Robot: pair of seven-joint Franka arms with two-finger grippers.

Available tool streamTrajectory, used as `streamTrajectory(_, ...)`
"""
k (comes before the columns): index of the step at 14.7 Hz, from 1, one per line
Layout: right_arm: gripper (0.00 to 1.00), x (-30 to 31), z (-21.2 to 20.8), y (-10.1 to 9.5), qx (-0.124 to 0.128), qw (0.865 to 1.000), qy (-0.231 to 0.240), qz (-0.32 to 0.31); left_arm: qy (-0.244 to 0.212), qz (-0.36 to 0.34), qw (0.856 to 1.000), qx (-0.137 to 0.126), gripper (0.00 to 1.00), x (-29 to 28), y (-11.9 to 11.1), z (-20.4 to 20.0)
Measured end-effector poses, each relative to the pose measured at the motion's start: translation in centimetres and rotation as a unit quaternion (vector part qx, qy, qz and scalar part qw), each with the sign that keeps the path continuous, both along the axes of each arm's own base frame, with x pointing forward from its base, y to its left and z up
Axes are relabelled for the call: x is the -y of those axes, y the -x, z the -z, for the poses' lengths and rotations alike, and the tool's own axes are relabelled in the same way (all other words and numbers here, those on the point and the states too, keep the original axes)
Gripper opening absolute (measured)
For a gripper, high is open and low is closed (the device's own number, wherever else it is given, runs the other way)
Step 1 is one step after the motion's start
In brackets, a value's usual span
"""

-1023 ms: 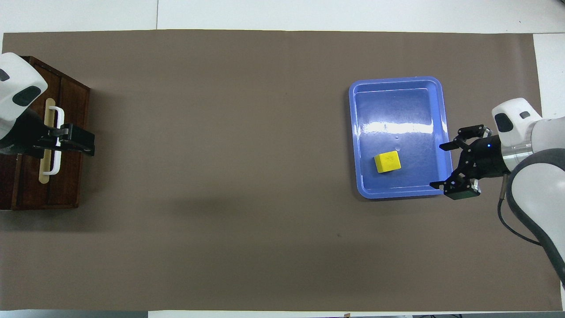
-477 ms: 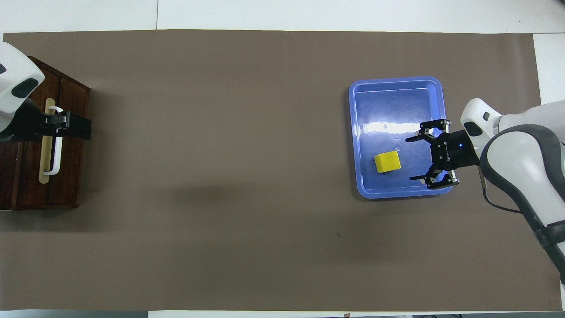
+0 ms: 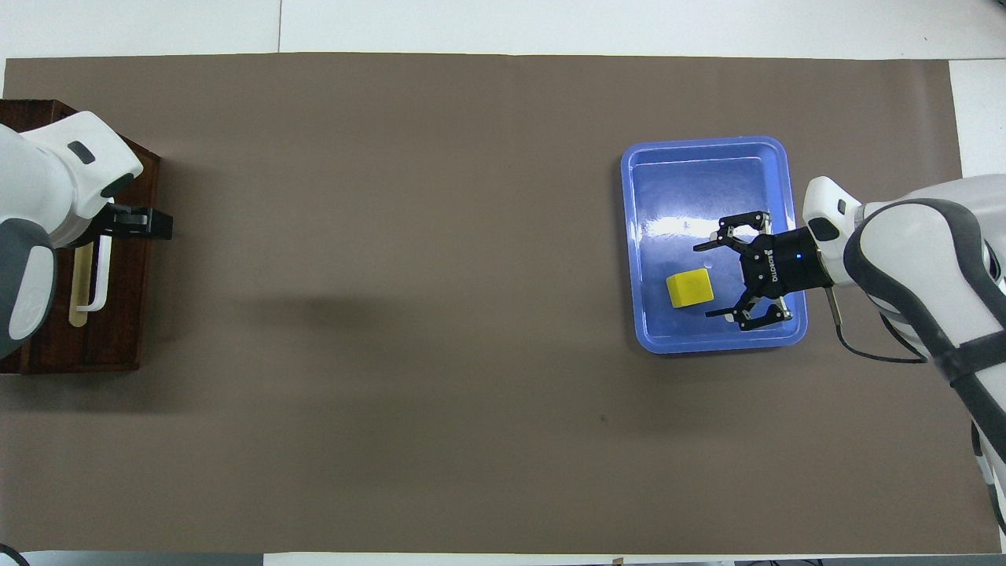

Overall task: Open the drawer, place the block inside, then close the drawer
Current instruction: 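Grasp the yellow block with the right gripper while the left gripper pulls the drawer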

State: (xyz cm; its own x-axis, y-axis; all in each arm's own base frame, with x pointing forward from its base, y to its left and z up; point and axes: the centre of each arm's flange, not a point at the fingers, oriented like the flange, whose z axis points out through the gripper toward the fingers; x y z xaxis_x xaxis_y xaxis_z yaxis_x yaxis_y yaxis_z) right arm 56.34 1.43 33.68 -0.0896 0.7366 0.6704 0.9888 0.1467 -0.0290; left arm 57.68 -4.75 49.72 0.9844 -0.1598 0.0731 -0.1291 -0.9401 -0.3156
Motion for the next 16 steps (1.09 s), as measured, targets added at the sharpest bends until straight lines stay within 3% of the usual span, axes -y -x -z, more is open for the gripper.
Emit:
streamTrajectory(5, 1.00, 1.3, 3.1, -2.6, 0.012, 0.997, -0.037, -0.063, -0.029, 0.023, 0.999, -0.008, 1.00, -1.4, -1.5, 5.7)
streamTrajectory(9, 1.00, 1.7, 4.8, -2.2, -0.011, 0.996, -0.052, -0.069, -0.022, 0.016, 1.000, 0.004, 1.00, -4.7, -1.2, 8.2)
streamTrajectory(13, 1.00, 2.5, 5.8, -1.5, -0.022, 0.996, -0.055, -0.063, -0.018, 0.023, 1.000, 0.003, 1.00, -4.4, -0.7, 9.4)
streamTrajectory(16, 1.00, 2.5, 6.3, -1.2, -0.017, 0.996, -0.053, -0.066, -0.015, 0.032, 0.999, 0.003, 1.00, -3.8, -0.4, 10.1)
